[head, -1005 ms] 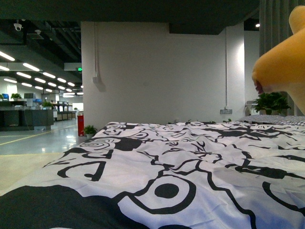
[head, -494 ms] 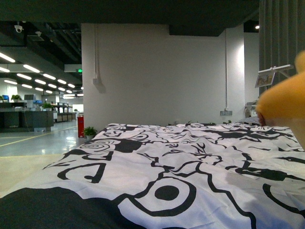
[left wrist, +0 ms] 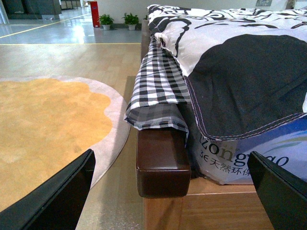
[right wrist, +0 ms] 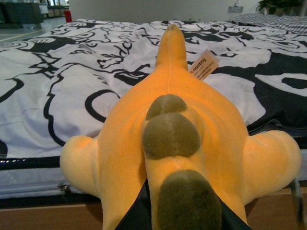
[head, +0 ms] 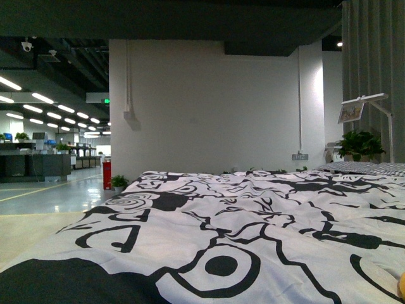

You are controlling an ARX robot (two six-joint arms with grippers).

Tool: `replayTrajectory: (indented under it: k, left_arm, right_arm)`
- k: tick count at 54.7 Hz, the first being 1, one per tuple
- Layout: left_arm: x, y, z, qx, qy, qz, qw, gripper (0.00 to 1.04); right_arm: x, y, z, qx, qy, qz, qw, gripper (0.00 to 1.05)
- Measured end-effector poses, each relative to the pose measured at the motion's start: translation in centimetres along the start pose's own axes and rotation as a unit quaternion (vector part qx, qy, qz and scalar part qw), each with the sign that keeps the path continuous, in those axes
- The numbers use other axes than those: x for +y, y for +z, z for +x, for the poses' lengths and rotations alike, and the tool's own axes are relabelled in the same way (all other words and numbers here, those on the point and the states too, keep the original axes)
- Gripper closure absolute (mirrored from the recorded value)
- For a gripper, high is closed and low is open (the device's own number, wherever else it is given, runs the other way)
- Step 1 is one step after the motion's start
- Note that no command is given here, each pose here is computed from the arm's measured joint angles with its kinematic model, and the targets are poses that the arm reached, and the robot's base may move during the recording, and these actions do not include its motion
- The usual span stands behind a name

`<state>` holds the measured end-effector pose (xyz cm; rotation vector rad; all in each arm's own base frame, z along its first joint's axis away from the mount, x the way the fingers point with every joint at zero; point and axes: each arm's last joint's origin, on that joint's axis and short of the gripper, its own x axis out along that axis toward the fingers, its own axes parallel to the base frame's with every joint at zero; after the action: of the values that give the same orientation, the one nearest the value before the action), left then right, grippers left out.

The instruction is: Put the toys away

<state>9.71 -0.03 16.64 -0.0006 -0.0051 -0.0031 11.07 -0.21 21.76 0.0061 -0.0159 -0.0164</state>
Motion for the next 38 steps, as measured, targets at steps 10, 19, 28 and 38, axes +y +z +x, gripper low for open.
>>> replayTrajectory:
  k: [10,19,28,38]
  left_arm:
    - [0.0,0.0,0.0,0.0,0.0,0.0,1.0,0.06]
    - [0.0,0.0,0.0,0.0,0.0,0.0,1.0,0.06]
    - [0.0,0.0,0.0,0.0,0.0,0.0,1.0,0.06]
    - [0.0,0.0,0.0,0.0,0.0,0.0,1.0,0.06]
  right_arm:
    - [0.1,-1.3,-0.3,-0.001,0.003,0.0,1.0,0.98]
    - [0.1,-2.2,-1.2,0.005,0.004,0.0,1.0,0.98]
    - [0.1,-2.8,-1.4,-0.001,0.004,0.0,1.0,0.98]
    - [0.1,-3.3,-1.5,-0.002,0.004,0.0,1.0,0.98]
